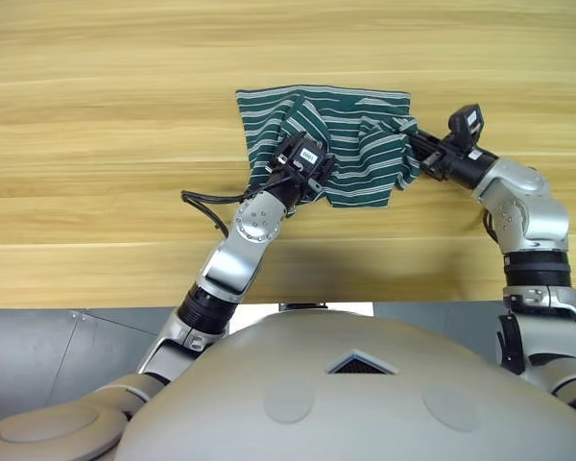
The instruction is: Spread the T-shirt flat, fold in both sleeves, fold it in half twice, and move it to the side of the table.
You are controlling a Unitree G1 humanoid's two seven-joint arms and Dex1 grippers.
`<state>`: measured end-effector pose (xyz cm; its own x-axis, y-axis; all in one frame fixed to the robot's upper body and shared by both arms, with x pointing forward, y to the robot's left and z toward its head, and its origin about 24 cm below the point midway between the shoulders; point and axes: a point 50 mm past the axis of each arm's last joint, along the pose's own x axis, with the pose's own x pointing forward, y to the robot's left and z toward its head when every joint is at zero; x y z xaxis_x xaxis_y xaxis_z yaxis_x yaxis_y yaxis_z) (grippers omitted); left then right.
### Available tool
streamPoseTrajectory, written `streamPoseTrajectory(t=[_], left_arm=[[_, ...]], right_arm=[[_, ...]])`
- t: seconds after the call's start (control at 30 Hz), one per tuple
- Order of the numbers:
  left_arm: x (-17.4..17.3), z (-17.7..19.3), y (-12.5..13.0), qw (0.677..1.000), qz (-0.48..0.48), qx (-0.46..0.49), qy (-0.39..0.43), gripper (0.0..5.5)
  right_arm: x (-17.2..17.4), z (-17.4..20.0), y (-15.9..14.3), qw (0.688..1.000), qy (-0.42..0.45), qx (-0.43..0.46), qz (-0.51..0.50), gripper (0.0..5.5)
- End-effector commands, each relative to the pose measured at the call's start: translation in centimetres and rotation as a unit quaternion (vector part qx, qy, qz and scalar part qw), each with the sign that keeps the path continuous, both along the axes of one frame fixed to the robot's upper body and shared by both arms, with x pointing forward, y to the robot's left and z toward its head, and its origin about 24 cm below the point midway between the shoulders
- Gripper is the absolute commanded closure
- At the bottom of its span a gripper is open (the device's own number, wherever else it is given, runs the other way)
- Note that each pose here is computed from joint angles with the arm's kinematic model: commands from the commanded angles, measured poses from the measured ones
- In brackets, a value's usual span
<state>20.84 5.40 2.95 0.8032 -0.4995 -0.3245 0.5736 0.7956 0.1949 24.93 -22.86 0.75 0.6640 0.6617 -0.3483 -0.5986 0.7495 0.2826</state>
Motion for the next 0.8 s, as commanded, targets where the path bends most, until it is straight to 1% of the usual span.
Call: streamPoseTrajectory(t=[0.03, 0.1, 0.2, 0.27, 0.43, 0.5, 0.53, 0.57, 0.63, 0.73, 0.8], left_arm=[[0.0, -0.6, -0.2, 1.000, -0.015, 0.022, 0.011, 2.82], [0.0, -0.7, -0.4, 0.999, -0.021, 0.025, 0.014, 2.82], [0.2, -0.9, -0.8, 0.999, -0.027, 0.030, 0.017, 2.82], [0.4, -0.9, -1.1, 0.999, -0.029, 0.030, 0.017, 2.82], [1.2, -0.5, -1.7, 1.000, -0.020, 0.017, 0.010, 2.82], [1.5, -0.4, -1.7, 1.000, -0.014, 0.013, 0.010, 2.82], [1.5, -0.4, -1.7, 1.000, -0.012, 0.011, 0.010, 2.82], [1.6, -0.5, -1.6, 1.000, -0.011, 0.009, 0.010, 3.01], [1.5, -0.5, -1.6, 1.000, -0.011, 0.006, 0.011, 3.35], [1.5, -0.8, -1.5, 1.000, -0.012, 0.005, 0.017, 3.78], [1.6, -1.4, -1.2, 1.000, -0.010, 0.012, 0.024, 4.21]], right_arm=[[0.2, -2.1, -2.3, 1.000, -0.003, -0.014, -0.005, 5.50], [-0.5, -3.7, -2.8, 1.000, 0.003, -0.019, -0.005, 5.50], [-2.6, -6.4, -2.9, 0.999, 0.022, -0.028, -0.010, 5.50], [-3.3, -7.2, -2.6, 0.999, 0.026, -0.031, -0.010, 5.50], [-3.6, -8.2, -0.3, 1.000, 0.014, -0.020, 0.012, 5.50], [-2.9, -8.2, 1.2, 1.000, 0.007, -0.015, 0.025, 5.50], [-1.7, -7.1, 3.0, 0.998, -0.027, -0.002, 0.049, 5.50], [-0.2, -4.9, 5.2, 0.995, -0.068, 0.011, 0.072, 5.50], [0.6, -0.2, 8.5, 0.988, -0.116, 0.032, 0.100, 5.50], [0.6, 5.3, 10.4, 0.985, -0.131, 0.038, 0.110, 5.50], [0.3, 8.6, 11.7, 0.983, -0.139, 0.039, 0.115, 5.50]])
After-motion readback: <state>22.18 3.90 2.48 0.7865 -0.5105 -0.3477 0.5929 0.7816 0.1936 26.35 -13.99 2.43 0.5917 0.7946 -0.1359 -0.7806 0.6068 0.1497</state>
